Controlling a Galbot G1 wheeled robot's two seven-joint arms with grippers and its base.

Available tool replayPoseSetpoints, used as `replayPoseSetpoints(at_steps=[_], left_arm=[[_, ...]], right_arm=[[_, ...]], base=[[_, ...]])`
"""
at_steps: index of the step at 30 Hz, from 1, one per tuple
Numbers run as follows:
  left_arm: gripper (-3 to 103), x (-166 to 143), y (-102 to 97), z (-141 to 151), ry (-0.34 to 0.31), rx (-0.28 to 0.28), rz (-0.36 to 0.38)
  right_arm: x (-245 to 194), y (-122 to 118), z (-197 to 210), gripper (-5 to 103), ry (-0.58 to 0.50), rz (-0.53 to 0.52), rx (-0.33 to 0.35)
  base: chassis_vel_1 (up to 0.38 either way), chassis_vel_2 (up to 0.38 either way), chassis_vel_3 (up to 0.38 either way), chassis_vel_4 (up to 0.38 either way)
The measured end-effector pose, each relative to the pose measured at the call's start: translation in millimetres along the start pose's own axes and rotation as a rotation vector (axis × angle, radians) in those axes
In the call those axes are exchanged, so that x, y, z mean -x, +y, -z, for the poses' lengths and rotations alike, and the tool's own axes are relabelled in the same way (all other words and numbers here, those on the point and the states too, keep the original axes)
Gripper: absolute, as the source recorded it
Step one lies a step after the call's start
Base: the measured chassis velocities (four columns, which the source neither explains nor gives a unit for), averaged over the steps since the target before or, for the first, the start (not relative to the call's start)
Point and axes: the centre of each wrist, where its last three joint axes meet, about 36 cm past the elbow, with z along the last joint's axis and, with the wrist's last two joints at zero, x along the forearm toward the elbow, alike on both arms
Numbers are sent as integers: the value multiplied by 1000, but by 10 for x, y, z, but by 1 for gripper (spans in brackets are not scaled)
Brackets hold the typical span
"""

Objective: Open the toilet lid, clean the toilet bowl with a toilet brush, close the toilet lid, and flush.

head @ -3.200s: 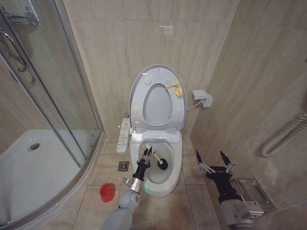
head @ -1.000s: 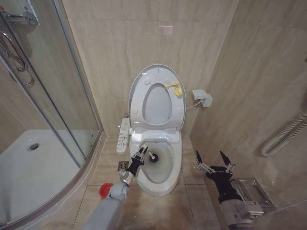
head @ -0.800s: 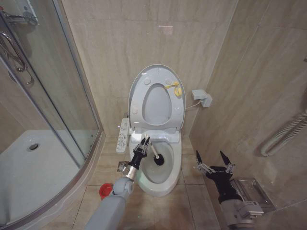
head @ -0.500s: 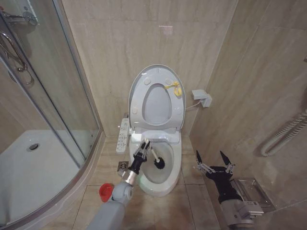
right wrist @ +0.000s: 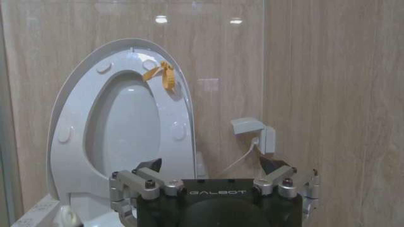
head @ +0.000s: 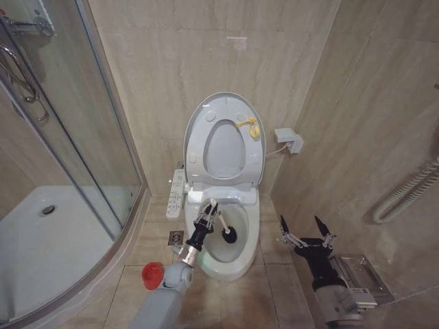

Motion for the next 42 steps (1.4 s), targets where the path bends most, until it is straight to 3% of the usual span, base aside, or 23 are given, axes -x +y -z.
replayPoseSetpoints(at_steps=[5,9,11,12,14,15,17,21,23,25,26,28,29,30,31,32,34,35,36,37,42], left_arm=[[20,-8,-35,-13,-20,12,-10],[20,82,-189,148,-63,-133,15],[20,90,-204,154,-59,-143,14],[20,86,-190,137,-51,-125,7],[20,32,-51,40,-18,17,-51],[20,32,-51,40,-18,17,-51],[20,-60,95,-38,14,138,-109],[20,-128,164,-43,21,164,-104],[20,-124,155,-26,11,150,-90],[20,-74,86,69,-28,57,-28],[20,-16,6,196,-65,-52,27],[20,-1,-16,231,-73,-80,39],[20,35,-63,341,-93,-160,67],[20,44,-66,410,-102,-192,76],[20,44,-66,410,-102,-192,76],[20,40,-47,426,-103,-184,73],[20,7,38,417,-102,-102,55],[20,7,38,417,-102,-102,55],[20,-42,128,416,-104,-25,35],[20,-94,164,423,-100,6,21],[20,-249,208,481,-92,44,-7]], right_arm=[[0,0,0,100,0,0,0],[0,0,0,100,0,0,0],[0,0,0,100,0,0,0],[0,0,0,100,0,0,0],[0,0,0,100,0,0,0],[0,0,0,100,0,0,0],[0,0,0,100,0,0,0],[0,0,0,100,0,0,0],[0,0,0,100,0,0,0],[0,0,0,100,0,0,0],[0,0,0,100,0,0,0],[0,0,0,100,0,0,0],[0,0,0,100,0,0,0],[0,0,0,100,0,0,0],[0,0,0,100,0,0,0],[0,0,0,100,0,0,0],[0,0,0,100,0,0,0],[0,0,0,100,0,0,0],[0,0,0,100,0,0,0],[0,0,0,100,0,0,0],[0,0,0,100,0,0,0]], base=[[0,0,0,0],[0,0,0,0],[0,0,0,0],[0,0,0,0],[0,0,0,0],[0,0,0,0],[0,0,0,0],[0,0,0,0],[0,0,0,0],[0,0,0,0],[0,0,0,0],[0,0,0,0],[0,0,0,0],[0,0,0,0],[0,0,0,0],[0,0,0,0],[0,0,0,0],[0,0,0,0],[0,0,0,0],[0,0,0,0],[0,0,0,0]])
